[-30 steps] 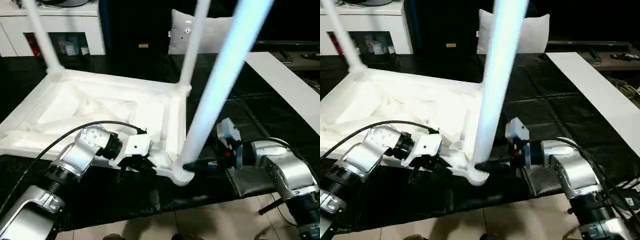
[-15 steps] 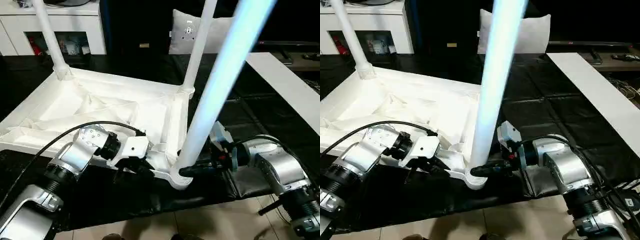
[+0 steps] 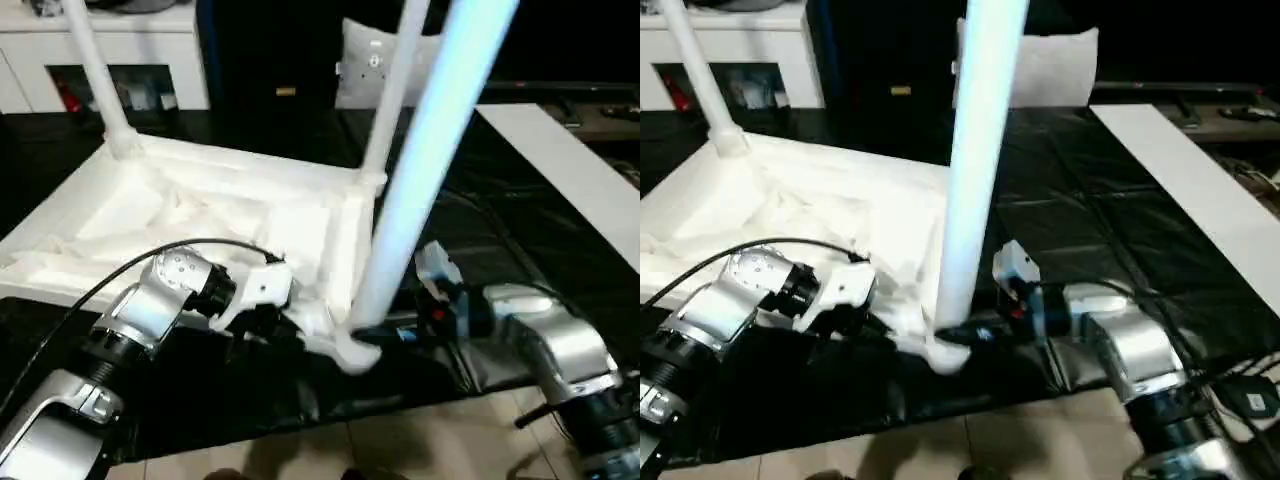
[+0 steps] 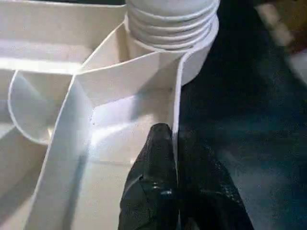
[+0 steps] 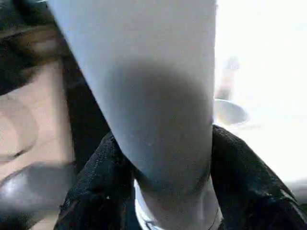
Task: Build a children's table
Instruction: Rotate leg to tighten
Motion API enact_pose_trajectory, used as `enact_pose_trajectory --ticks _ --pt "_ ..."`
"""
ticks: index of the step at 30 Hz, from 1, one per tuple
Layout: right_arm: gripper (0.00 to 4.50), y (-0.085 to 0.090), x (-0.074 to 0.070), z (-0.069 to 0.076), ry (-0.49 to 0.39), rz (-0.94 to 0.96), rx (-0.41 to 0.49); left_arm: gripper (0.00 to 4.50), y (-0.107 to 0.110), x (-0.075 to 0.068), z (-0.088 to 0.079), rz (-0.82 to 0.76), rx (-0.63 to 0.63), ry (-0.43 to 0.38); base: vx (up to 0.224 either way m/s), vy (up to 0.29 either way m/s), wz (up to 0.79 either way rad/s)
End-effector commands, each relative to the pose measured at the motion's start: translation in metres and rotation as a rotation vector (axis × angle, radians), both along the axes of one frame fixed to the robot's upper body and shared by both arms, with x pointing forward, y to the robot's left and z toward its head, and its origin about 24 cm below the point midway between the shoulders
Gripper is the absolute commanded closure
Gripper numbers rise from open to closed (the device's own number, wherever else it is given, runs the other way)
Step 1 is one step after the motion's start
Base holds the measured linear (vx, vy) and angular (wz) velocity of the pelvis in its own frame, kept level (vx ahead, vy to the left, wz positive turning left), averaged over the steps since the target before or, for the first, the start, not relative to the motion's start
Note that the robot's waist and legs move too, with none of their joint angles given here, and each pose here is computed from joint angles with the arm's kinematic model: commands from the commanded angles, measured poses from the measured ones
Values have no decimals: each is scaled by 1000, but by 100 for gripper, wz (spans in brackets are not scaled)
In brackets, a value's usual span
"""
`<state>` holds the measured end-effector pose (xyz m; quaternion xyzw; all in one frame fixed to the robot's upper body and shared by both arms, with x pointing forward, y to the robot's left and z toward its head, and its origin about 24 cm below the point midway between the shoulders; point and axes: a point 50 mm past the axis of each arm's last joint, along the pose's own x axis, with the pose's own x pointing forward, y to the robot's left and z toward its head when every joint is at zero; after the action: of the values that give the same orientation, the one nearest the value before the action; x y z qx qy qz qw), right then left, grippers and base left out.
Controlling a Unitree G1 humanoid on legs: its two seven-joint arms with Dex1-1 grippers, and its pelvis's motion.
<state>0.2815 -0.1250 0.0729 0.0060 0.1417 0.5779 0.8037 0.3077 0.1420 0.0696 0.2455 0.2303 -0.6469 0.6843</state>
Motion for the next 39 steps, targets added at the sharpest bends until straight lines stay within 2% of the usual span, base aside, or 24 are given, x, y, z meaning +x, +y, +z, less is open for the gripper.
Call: enact_pose_trajectory --ticks 1,4,7,8,10,11,13,16,18,20,22,24,25,26,29,30,32,35,38,39 --pt "250 20 6 -9 34 -117 -33 450 -33 1 2 29 -71 -28 0 0 0" --pt "252 33 24 -14 33 -402 -51 450 -53 12 3 188 -105 -58 0 0 0" --pt "252 39 32 -16 48 -514 -53 450 -65 17 4 261 -137 -71 0 0 0" --pt "252 48 41 -15 51 -638 -41 450 -82 23 7 356 -178 -92 0 0 0" --pt "252 53 43 -12 31 -656 -35 450 -89 23 9 372 -190 -100 0 0 0" --pt "219 53 43 -12 26 -657 -31 450 -90 24 9 372 -190 -102 0 0 0" --pt "185 55 45 -6 -6 -668 4 450 -93 24 10 365 -187 -118 0 0 0" --pt "175 53 46 -3 -20 -671 24 450 -92 24 10 356 -180 -127 0 0 0" --pt "147 47 45 0 -43 -676 58 450 -86 23 10 334 -165 -133 0 0 0" --pt "137 32 41 2 -85 -651 77 450 -71 20 5 299 -135 -130 0 0 0" --pt "102 23 38 4 -105 -622 86 450 -65 18 3 275 -125 -128 0 0 0" --pt "96 20 36 4 -112 -610 87 450 -62 18 2 266 -120 -125 0 0 0" --pt "92 12 33 6 -130 -565 96 450 -57 15 2 217 -120 -127 0 0 0" --pt "69 12 33 6 -131 -563 97 450 -57 15 1 215 -120 -128 0 0 0" --pt "49 -9 27 9 -156 -436 72 450 -45 9 -1 120 -113 -92 0 0 0" --pt "49 -17 21 11 -157 -321 56 450 -39 6 -2 53 -97 -85 0 0 0" --pt "27 -22 15 12 -147 -224 38 450 -35 4 -2 5 -81 -76 0 0 0" --pt "13 -24 12 12 -137 -178 25 450 -33 3 -2 -13 -73 -70 0 0 0" --pt "13 -34 5 13 -109 4 -49 450 -26 -2 0 -136 -39 -37 0 0 0" --pt "13 -34 4 14 -107 12 -51 450 -26 -3 0 -142 -37 -36 0 0 0"
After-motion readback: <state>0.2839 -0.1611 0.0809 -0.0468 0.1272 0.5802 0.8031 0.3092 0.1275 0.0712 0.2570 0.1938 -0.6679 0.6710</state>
